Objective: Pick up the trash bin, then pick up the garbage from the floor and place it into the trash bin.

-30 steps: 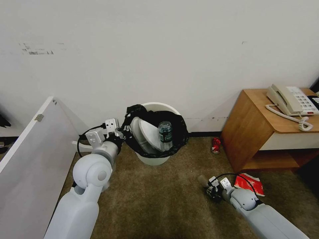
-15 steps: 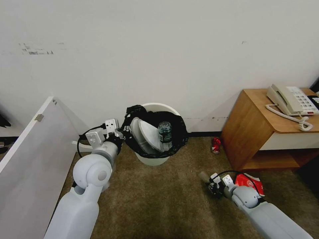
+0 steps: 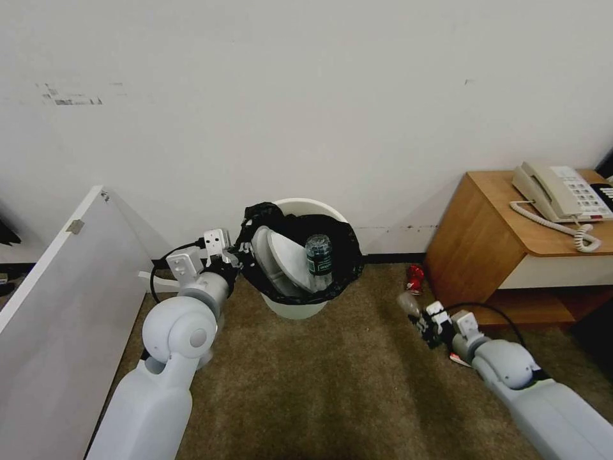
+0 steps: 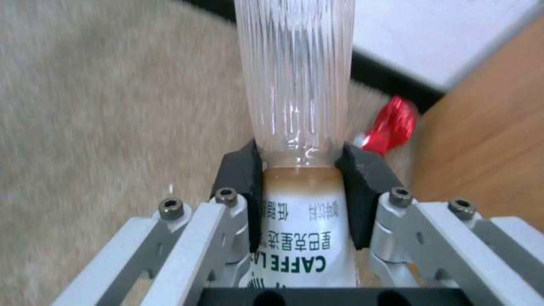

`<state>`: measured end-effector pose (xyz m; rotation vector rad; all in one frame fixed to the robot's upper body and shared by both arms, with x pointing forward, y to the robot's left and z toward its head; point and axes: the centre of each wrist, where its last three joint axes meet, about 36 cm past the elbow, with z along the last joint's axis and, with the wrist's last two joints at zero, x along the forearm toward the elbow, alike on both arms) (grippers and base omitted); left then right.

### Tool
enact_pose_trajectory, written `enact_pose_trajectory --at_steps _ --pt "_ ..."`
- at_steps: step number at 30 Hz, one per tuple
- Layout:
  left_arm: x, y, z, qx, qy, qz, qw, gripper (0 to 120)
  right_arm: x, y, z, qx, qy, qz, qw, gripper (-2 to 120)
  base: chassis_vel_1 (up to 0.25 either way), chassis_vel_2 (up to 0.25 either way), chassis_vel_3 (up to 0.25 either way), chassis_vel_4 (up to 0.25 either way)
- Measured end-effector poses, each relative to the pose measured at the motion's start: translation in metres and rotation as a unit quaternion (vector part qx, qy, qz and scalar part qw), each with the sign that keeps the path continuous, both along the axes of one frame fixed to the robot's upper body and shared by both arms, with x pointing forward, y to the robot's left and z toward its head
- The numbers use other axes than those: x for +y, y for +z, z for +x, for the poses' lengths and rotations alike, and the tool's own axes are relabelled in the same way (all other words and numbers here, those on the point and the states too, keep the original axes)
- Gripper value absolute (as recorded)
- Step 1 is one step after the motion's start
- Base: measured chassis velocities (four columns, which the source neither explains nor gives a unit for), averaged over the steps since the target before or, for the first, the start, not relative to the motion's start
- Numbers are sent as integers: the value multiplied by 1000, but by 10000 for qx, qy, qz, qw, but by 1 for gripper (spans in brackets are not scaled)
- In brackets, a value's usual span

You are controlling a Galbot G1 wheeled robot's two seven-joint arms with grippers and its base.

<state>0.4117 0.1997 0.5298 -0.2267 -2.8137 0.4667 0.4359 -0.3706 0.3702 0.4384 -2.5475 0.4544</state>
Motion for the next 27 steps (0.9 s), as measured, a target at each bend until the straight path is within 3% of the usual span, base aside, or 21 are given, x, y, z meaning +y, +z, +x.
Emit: enact_pose_trajectory --at_steps 15,18,24,27 --pt "1 1 -3 23 -16 -13 10000 4 19 97 -4 -1297 199 556 9898 26 0 0 0 0" --pt "0 1 -7 182 -38 -25 9998 4 31 127 -11 -1817 419 702 9799 26 0 0 0 0" --pt "-3 -2 -11 379 -43 -20 9993 4 46 149 -19 -2250 698 881 9679 26 0 0 0 0" --pt "-5 -2 -13 558 -104 -20 9984 4 53 155 -20 -2681 1159 1120 9498 26 0 0 0 0"
